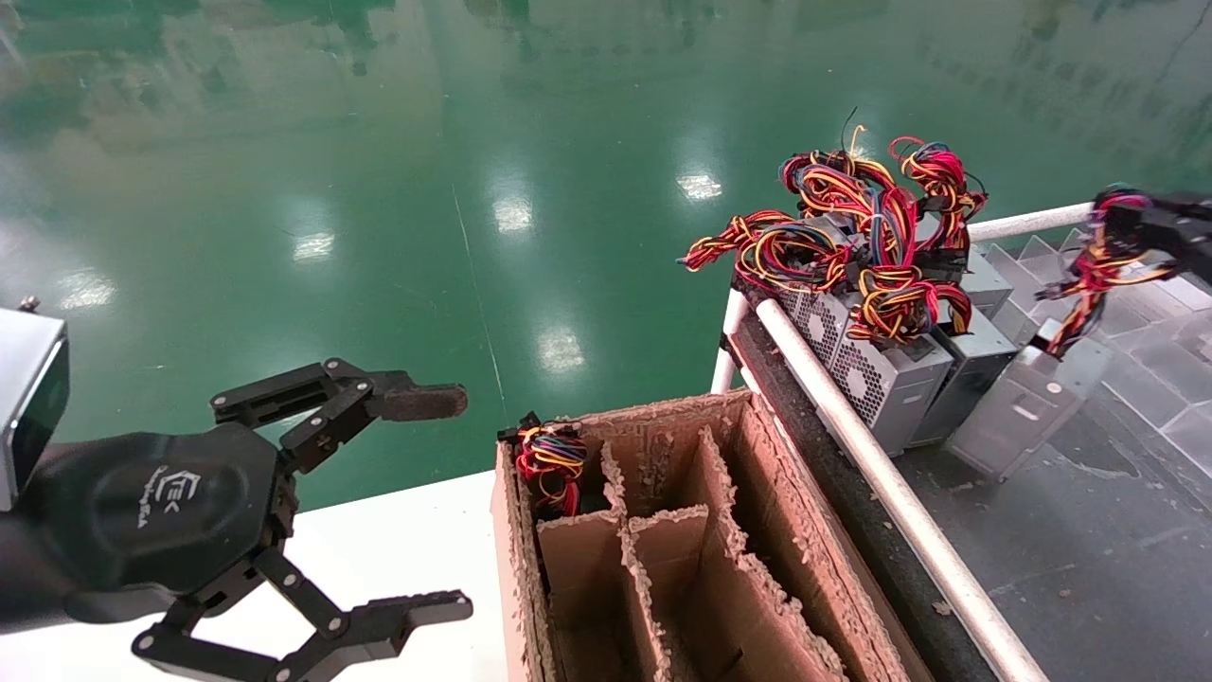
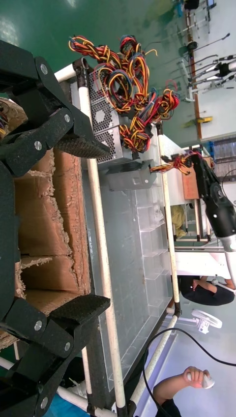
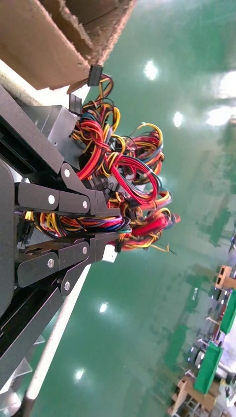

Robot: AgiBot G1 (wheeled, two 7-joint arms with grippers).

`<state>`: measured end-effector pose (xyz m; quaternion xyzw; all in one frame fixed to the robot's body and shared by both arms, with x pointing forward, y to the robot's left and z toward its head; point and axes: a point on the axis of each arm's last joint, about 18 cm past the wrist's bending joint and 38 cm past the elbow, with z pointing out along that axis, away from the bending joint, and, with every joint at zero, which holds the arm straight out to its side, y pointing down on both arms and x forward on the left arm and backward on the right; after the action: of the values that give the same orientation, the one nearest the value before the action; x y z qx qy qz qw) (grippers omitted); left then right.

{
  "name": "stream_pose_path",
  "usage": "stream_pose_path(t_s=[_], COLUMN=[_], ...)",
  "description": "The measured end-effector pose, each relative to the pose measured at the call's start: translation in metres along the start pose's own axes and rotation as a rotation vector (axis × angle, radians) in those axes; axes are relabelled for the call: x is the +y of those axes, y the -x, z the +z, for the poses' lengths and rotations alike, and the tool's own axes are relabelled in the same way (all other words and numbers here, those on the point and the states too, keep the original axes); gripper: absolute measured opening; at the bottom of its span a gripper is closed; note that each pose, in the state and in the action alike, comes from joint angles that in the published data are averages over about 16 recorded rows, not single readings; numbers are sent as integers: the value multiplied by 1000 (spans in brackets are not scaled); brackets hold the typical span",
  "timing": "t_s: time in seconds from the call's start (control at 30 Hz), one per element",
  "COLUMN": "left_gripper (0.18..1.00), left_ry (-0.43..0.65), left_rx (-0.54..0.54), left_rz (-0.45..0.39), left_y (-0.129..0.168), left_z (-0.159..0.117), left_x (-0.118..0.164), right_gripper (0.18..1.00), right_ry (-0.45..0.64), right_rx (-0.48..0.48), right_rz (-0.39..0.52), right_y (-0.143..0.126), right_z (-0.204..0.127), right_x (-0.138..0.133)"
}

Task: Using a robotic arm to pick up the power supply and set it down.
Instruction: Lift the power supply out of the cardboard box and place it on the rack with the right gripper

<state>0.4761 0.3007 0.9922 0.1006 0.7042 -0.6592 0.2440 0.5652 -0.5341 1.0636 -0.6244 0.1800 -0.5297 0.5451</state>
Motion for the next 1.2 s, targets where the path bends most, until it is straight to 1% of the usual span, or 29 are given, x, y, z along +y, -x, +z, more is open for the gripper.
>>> stream_pose_path(t_s=[0.4,0.83,1.2], left_gripper=[1001,1001,1001], left_ry=[0,0,0], left_rx=[0,0,0], left_rz=[0,0,0], left_y=[0,0,0], left_z=[0,0,0], left_x=[0,0,0], right_gripper=[240,240,240], right_ry=[13,2,2], right_rx=[-4,-13,-20], right_rz=[-51,-63,-90], right_y=[4,8,14], right_z=[22,40,59], right_x=[2,0,0])
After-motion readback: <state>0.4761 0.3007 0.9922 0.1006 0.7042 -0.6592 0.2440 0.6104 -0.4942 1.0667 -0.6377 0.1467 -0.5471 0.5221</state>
